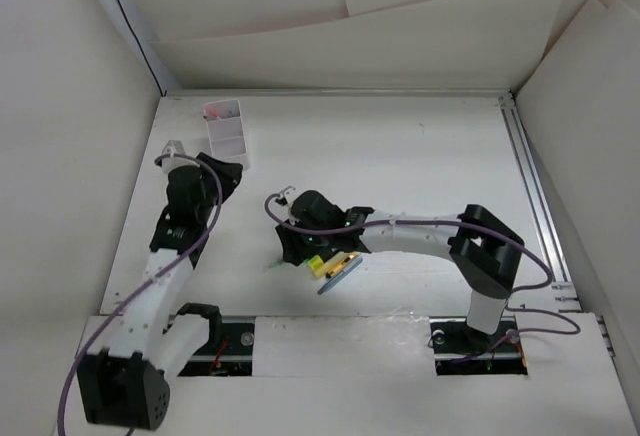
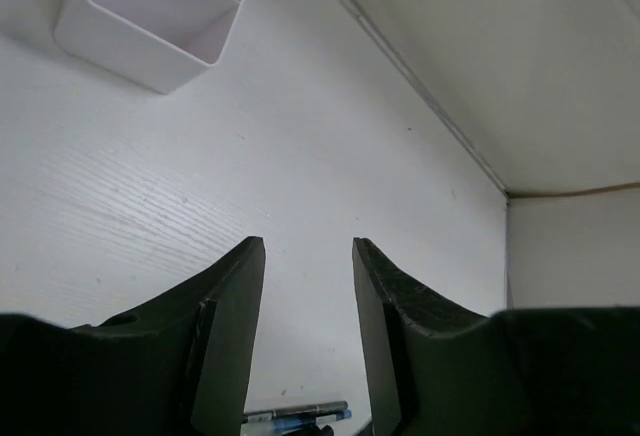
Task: Sort the stationery into containers
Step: Pick up the pen from the center of the board.
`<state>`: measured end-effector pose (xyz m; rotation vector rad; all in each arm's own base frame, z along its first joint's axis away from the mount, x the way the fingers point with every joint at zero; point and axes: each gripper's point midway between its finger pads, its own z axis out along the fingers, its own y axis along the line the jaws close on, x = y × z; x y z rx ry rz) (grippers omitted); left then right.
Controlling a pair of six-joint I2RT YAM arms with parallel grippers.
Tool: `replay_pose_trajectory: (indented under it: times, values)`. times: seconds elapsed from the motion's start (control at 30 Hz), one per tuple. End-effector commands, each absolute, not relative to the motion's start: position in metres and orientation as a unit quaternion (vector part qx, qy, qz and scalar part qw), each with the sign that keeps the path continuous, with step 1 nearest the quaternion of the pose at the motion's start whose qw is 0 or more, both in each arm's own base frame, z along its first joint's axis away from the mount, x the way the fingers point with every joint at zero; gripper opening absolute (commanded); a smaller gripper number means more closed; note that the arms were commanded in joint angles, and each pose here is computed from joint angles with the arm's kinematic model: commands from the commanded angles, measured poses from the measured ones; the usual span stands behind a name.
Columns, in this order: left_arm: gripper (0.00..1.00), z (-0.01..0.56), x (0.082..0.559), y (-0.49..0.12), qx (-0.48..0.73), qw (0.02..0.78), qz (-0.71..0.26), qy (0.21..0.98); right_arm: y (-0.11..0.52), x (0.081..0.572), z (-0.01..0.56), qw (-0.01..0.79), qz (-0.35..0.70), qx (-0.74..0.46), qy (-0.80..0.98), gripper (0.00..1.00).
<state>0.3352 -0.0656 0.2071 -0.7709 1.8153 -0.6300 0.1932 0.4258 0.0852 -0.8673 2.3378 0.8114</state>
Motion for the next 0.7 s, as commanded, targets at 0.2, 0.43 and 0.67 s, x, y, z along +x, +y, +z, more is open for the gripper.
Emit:
replay_pose_trajectory:
  times: [0.2,0.43,0.67]
  values:
    - [0.45,0.247,0.272,-0.064,-0.295,0.559,-0.307,0.712,0.432,0.206,0.068,0.273,0.194,-0.375,0.864,0.61]
    - [0.52,0.313,0.262,-0.061,-0.256,0.619,-0.318,0.671,0.442,0.217,0.054,0.269,0.120,-0.404,0.866,0.66]
    - [0.55,0.321,0.261,-0.059,-0.251,0.630,-0.311,0.665,0.436,0.211,0.039,0.243,0.094,-0.427,0.866,0.66]
